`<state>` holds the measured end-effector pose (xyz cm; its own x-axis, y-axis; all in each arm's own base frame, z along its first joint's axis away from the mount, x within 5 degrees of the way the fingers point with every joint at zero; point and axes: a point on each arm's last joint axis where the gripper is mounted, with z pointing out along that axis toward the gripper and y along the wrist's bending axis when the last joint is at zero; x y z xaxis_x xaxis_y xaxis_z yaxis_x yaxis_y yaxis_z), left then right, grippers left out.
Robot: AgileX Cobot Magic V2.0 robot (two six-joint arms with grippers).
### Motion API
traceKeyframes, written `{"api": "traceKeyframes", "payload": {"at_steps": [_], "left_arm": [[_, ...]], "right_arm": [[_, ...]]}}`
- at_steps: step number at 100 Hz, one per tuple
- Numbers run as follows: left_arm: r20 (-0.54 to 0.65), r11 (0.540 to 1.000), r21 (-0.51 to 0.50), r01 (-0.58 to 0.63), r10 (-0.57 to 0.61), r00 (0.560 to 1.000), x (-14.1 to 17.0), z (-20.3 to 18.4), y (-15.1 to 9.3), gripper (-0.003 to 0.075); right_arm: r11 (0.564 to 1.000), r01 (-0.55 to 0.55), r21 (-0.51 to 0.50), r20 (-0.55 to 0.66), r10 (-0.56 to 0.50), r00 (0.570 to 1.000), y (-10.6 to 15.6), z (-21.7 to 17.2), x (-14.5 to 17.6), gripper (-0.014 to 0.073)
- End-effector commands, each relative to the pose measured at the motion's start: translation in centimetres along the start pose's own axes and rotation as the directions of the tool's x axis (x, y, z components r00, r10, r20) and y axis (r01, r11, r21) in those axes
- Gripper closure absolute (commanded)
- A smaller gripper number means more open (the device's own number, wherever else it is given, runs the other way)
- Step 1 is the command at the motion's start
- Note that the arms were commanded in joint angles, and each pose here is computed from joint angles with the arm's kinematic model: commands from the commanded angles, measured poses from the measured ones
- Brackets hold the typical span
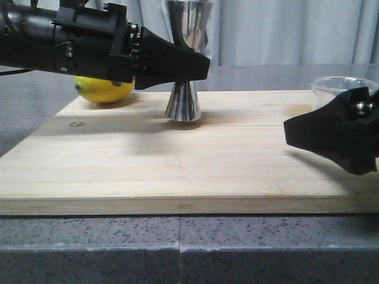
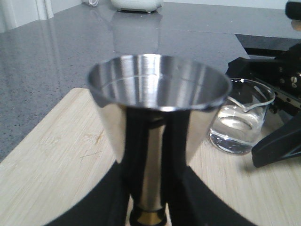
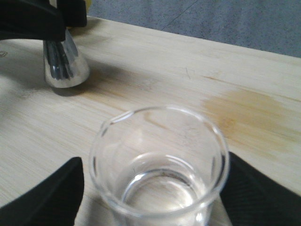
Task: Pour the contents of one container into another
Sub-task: 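Grasp the glass beaker with the right gripper and lift it above the jigger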
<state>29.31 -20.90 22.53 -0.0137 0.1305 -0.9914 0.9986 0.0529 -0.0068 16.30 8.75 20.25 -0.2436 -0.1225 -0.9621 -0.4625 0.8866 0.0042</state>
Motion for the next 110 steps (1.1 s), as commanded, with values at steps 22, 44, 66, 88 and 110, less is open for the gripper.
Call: {"api": "traceKeyframes", "payload": {"at_steps": [22, 44, 66, 88, 110], "left_arm": [[0.155, 0.999, 0.028, -0.038, 0.034, 0.987, -3.3, -0.2, -0.5, 0.0607], [0.155, 0.999, 0.028, -0.038, 0.034, 0.987, -3.3, -0.2, -0.5, 0.0607], [0.155, 0.999, 0.028, -0.038, 0.034, 0.987, -3.3, -0.2, -0.5, 0.0607], [0.155, 0.999, 0.028, -0.038, 0.034, 0.987, -3.3, -0.2, -0.5, 0.0607], [0.155, 0.999, 0.028, -0.038, 0.034, 0.987, -3.3, -0.2, -0.5, 0.0607]], "right_arm": [[1.000, 0.003, -0.001, 0.119, -0.003, 0.993, 0.0, 0.1, -1.6, 0.0201], [1.000, 0.003, -0.001, 0.110, -0.003, 0.994, 0.0, 0.1, -1.6, 0.0344], [1.000, 0.003, -0.001, 0.119, -0.003, 0.993, 0.0, 0.2, -1.9, 0.0349], [0.999, 0.033, 0.011, 0.122, -0.034, 0.992, -0.1, 1.1, -4.5, 0.0349], [0.997, 0.079, 0.023, 0.109, -0.081, 0.991, -0.6, 1.9, -8.0, 0.0348]]}}
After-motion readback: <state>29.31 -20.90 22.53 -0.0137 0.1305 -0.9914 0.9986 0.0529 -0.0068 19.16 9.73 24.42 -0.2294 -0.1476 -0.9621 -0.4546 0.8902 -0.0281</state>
